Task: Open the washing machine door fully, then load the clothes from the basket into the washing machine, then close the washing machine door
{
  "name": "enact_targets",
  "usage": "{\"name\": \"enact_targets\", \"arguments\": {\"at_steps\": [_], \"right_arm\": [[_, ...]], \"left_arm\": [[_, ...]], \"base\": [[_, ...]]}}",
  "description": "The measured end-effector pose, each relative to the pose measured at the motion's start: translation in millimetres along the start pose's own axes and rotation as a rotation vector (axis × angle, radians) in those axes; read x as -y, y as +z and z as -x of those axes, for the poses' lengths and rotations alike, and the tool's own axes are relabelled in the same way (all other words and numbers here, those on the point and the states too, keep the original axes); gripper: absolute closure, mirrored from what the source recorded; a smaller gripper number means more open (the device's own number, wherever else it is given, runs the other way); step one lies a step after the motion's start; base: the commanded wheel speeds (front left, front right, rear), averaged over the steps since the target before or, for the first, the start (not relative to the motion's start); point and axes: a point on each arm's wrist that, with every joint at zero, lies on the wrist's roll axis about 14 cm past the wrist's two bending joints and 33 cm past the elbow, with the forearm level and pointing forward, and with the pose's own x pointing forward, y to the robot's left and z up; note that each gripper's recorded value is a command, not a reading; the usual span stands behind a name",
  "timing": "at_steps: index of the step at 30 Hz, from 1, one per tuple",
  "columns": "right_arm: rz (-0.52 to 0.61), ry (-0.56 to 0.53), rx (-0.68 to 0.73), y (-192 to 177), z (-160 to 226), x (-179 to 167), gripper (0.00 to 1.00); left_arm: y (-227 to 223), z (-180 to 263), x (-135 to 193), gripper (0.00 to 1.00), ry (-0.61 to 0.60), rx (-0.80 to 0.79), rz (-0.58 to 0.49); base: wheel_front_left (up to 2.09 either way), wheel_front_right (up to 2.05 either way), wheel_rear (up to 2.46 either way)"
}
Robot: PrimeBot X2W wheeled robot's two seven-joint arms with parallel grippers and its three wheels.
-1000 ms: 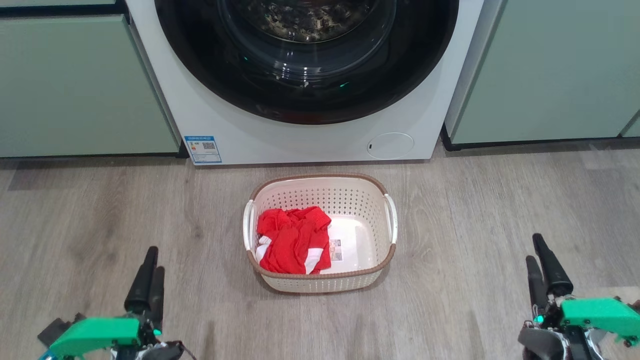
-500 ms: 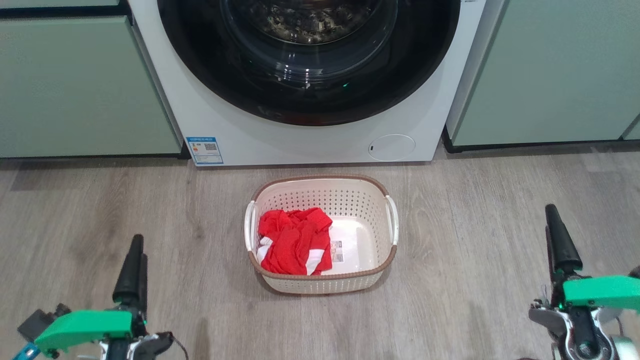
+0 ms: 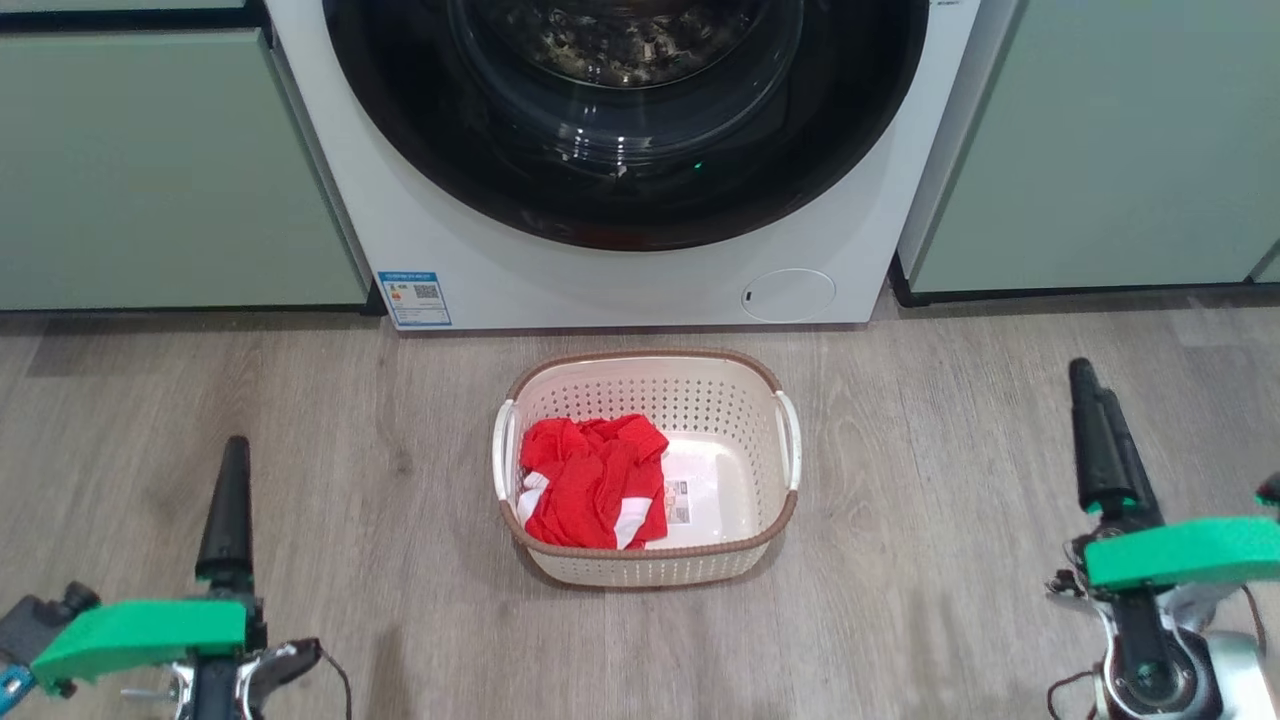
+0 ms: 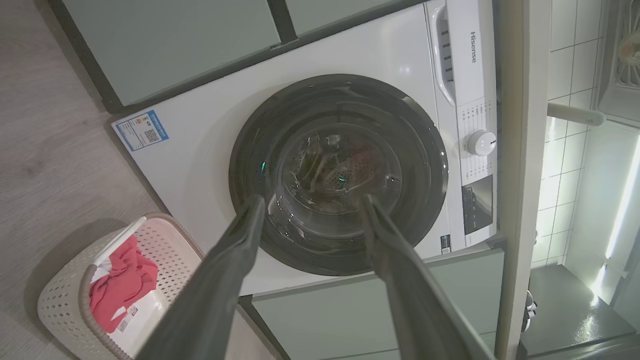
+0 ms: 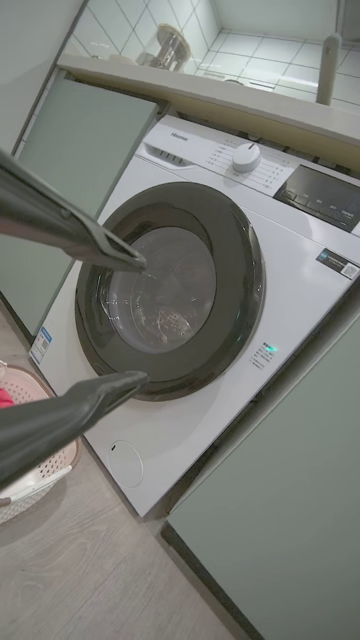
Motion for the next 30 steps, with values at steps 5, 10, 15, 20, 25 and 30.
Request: {"name": "enact_targets", "arguments": {"at_steps": [5, 10, 15, 20, 25, 30], "right_arm": [[0.089, 0.048, 0.000, -1, -4, -15, 0.00], [0.166, 0.084, 0.023, 3, -7, -26, 0.00], [0.240, 0.118, 0.039, 5, -8, -37, 0.00], [0.318, 0.149, 0.057, 7, -8, -47, 0.00], [0.391, 0.179, 0.077, 9, -7, -57, 0.00], [0.456, 0.190, 0.106, 15, -6, -61, 0.00]], "left_arm": [[8, -4, 16, 0.00, -0.038, 0.030, -0.055], [16, -7, 37, 0.00, -0.088, 0.067, -0.131], [24, -8, 53, 0.00, -0.103, 0.108, -0.221], [20, -10, 77, 0.00, -0.146, 0.127, -0.325], [6, -7, 93, 0.00, -0.202, 0.117, -0.406], [-11, -2, 111, 0.00, -0.271, 0.107, -0.521]], "base": [[0.00, 0.00, 0.00], [0.00, 0.00, 0.00], [0.00, 0.00, 0.00], [0.00, 0.00, 0.00], [0.00, 0.00, 0.00], [0.00, 0.00, 0.00]]}}
